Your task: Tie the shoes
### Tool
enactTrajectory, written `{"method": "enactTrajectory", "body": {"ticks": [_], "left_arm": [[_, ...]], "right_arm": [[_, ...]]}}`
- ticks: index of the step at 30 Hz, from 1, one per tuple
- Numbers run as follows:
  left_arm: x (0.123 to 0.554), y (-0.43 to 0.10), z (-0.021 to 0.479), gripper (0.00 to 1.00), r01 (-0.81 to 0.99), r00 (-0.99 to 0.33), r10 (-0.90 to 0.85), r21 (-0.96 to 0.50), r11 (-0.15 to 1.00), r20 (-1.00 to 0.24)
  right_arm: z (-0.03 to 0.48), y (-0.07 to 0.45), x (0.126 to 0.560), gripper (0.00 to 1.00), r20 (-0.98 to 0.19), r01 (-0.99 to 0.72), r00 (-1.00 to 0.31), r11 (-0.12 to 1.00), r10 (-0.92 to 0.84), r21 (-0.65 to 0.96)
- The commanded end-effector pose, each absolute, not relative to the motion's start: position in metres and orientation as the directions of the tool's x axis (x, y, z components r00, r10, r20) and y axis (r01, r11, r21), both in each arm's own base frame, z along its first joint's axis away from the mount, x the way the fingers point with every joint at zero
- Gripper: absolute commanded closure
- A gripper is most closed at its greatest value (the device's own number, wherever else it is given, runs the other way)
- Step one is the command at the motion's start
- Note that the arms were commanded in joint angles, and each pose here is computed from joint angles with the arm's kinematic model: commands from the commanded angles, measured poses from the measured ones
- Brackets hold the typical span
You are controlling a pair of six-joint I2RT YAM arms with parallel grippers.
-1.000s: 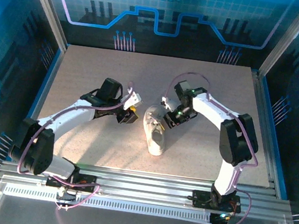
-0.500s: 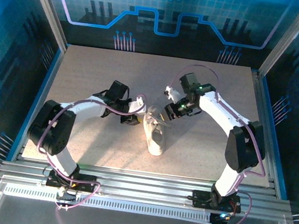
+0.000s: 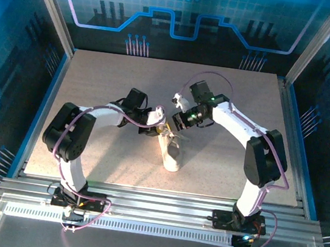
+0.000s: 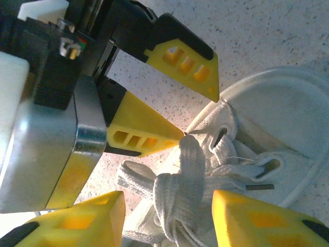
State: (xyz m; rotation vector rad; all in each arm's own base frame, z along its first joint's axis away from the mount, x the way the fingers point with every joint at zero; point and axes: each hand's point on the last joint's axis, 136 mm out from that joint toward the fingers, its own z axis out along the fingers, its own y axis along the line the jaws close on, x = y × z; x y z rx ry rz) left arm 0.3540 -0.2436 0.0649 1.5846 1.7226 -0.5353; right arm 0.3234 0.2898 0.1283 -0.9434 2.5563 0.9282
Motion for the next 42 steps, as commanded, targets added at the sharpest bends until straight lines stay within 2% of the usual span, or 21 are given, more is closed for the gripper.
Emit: {"method": "enactTrajectory", "body": {"ticks": [1, 7, 9, 13, 18, 33, 42], "left_arm": [[0.345, -0.274, 0.089, 0.54, 0.977, 0.141, 0.595, 0.209, 0.046, -0.791], [0.338, -0.283, 0.096, 0.55, 0.983, 0.141, 0.559, 0.183, 0.02, -0.817], [0.337, -0.285, 0.098, 0.62, 0.986, 0.127, 0.546, 0.166, 0.022, -0.828], [0.338, -0.286, 0.1, 0.82, 0.987, 0.114, 0.544, 0.158, 0.035, -0.831], [0.342, -0.277, 0.102, 1.0, 0.985, 0.089, 0.56, 0.158, 0.076, -0.824], [0.348, -0.226, 0.101, 1.0, 0.967, 0.013, 0.634, 0.171, 0.188, -0.773], [0.346, -0.212, 0.093, 1.0, 0.964, -0.034, 0.658, 0.15, 0.221, -0.752]], "right_arm": [[0.123, 0.306, 0.325, 0.53, -0.465, -0.657, -0.753, 0.544, -0.465, 0.522], [0.115, 0.307, 0.325, 0.54, -0.474, -0.644, -0.765, 0.542, -0.436, 0.54], [0.112, 0.307, 0.325, 0.54, -0.478, -0.639, -0.769, 0.544, -0.425, 0.545], [0.109, 0.303, 0.325, 0.56, -0.485, -0.627, -0.778, 0.547, -0.4, 0.554], [0.107, 0.295, 0.325, 0.6, -0.488, -0.622, -0.78, 0.567, -0.392, 0.539], [0.104, 0.278, 0.32, 0.68, -0.481, -0.617, -0.783, 0.588, -0.395, 0.522], [0.103, 0.275, 0.317, 0.68, -0.474, -0.615, -0.785, 0.591, -0.398, 0.522]]}}
